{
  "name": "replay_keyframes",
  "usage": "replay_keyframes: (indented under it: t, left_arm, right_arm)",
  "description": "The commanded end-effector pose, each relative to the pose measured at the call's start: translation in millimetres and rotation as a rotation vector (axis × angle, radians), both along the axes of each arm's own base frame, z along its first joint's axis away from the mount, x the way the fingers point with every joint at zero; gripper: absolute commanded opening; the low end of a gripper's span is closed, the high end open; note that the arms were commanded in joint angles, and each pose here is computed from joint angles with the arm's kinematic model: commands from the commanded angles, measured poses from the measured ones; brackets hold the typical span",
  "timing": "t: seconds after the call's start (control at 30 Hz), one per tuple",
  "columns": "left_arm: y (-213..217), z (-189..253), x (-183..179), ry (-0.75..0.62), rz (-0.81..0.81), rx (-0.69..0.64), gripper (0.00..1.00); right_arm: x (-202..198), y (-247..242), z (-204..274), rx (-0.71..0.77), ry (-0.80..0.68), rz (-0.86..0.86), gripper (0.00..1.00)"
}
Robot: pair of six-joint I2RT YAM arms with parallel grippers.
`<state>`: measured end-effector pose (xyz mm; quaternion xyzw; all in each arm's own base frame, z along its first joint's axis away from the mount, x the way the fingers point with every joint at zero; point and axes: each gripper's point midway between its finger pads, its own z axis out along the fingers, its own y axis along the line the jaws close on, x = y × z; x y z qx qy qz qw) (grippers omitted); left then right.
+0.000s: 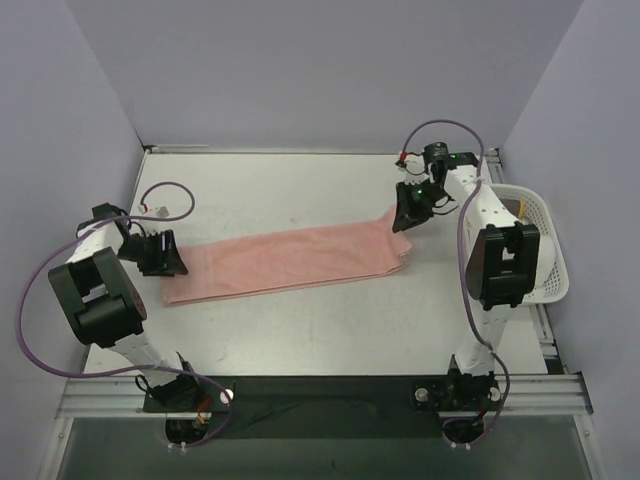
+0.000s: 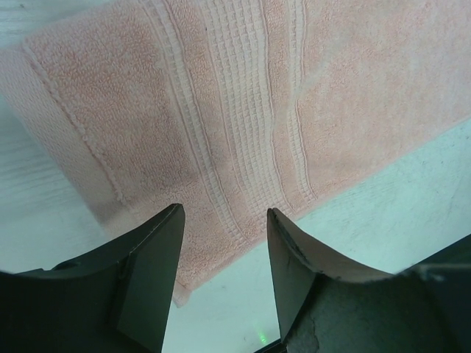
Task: Roll the towels
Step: Fold the towel
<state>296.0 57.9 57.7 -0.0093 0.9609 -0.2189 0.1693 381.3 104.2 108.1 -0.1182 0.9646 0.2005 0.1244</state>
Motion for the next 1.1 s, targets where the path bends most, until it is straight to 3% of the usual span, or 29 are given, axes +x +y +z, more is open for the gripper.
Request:
replay_keyframes:
  t: [0.0, 0.43, 1.07]
  left_arm:
    - [0.5, -3.5, -1.4, 0.022, -0.004, 0.013, 0.59]
    - [1.4, -36.1, -14.3, 0.112, 0.018, 0.042, 0.57]
    - [-0.9, -42.3, -13.3, 0.131, 0.006, 0.059, 0.59]
  right_arm:
    - [-18.6, 62.4, 27.2, 0.155, 0.033, 0.106, 0.00]
    - [-36.0, 199.7, 3.9, 0.253, 0.099, 0.316, 0.00]
    - [-41.5, 250.4, -28.6, 0.245, 0.133, 0.327, 0.00]
